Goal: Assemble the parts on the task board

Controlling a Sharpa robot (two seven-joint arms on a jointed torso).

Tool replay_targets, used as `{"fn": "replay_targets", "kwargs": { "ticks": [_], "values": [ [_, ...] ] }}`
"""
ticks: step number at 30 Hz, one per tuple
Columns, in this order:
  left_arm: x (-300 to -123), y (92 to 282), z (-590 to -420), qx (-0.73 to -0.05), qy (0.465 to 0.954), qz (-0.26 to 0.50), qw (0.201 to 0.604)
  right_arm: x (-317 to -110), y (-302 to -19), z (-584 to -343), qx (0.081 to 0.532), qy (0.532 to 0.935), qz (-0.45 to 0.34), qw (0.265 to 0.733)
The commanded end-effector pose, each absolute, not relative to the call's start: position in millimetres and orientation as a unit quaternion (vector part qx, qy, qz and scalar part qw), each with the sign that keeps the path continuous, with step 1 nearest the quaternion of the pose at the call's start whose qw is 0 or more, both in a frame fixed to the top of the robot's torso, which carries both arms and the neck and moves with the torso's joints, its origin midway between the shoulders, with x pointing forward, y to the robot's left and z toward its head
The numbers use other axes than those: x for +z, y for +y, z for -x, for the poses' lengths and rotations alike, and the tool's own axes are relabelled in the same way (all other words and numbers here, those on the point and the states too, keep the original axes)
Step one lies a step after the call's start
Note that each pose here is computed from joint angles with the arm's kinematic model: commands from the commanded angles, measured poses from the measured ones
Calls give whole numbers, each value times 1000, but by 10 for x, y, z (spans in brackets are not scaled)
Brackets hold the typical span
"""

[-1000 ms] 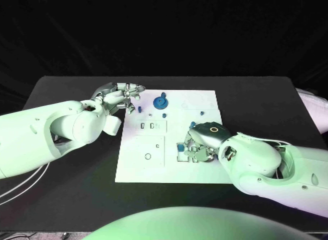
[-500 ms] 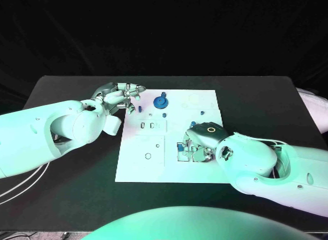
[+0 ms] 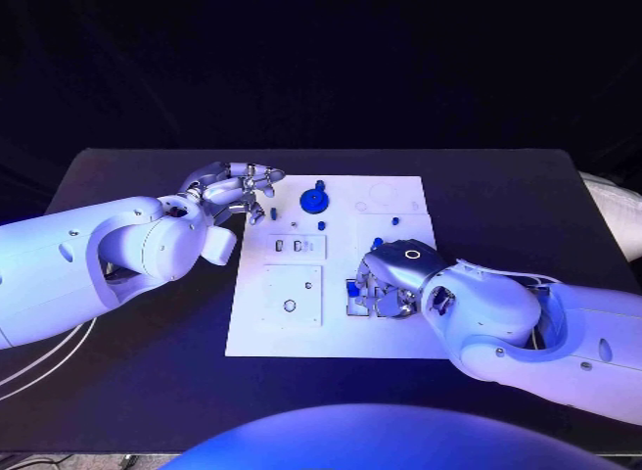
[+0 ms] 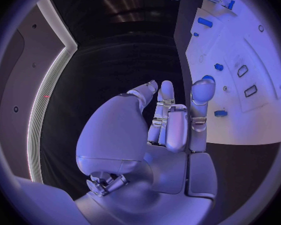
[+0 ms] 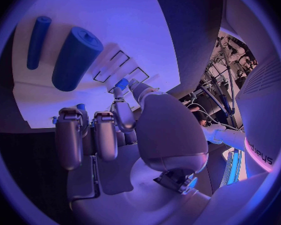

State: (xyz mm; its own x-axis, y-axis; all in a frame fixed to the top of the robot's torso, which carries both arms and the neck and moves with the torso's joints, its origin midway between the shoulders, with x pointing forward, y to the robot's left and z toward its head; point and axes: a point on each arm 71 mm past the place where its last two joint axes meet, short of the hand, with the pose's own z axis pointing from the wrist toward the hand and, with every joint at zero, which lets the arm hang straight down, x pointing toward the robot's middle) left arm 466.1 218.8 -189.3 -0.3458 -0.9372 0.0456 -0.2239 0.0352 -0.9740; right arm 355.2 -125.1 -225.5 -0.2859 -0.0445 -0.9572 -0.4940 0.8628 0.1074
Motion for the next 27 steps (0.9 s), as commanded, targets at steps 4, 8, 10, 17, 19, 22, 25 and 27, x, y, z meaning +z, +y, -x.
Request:
{"fn": "replay_targets", "kwargs": {
  "ticks": [4, 8, 10, 17, 19, 22, 25, 27],
  "values": [
    [-1892, 2166, -4653, -526, 639, 450, 337, -2288, -1241, -3581, 187, 782, 180, 566],
    [-1893, 2165, -4652, -525, 640, 449, 336, -2307, -1237, -3587, 185, 787, 182, 560],
    [-1894, 2165, -4651, -525, 640, 449, 336, -2308, -1228, -3582, 187, 788, 183, 557],
    [-1898, 2164, -4652, -524, 642, 449, 335, -2308, -1219, -3559, 193, 790, 188, 550],
    [-1899, 2163, -4652, -524, 643, 448, 334, -2310, -1221, -3555, 193, 791, 189, 549],
    [-1900, 2162, -4652, -524, 643, 448, 334, -2319, -1225, -3550, 191, 795, 192, 543],
    [-1900, 2160, -4652, -524, 644, 448, 334, -2333, -1233, -3552, 189, 799, 195, 537],
    [-1901, 2158, -4652, -524, 644, 447, 333, -2346, -1243, -3550, 187, 803, 197, 531]
  ]
}}
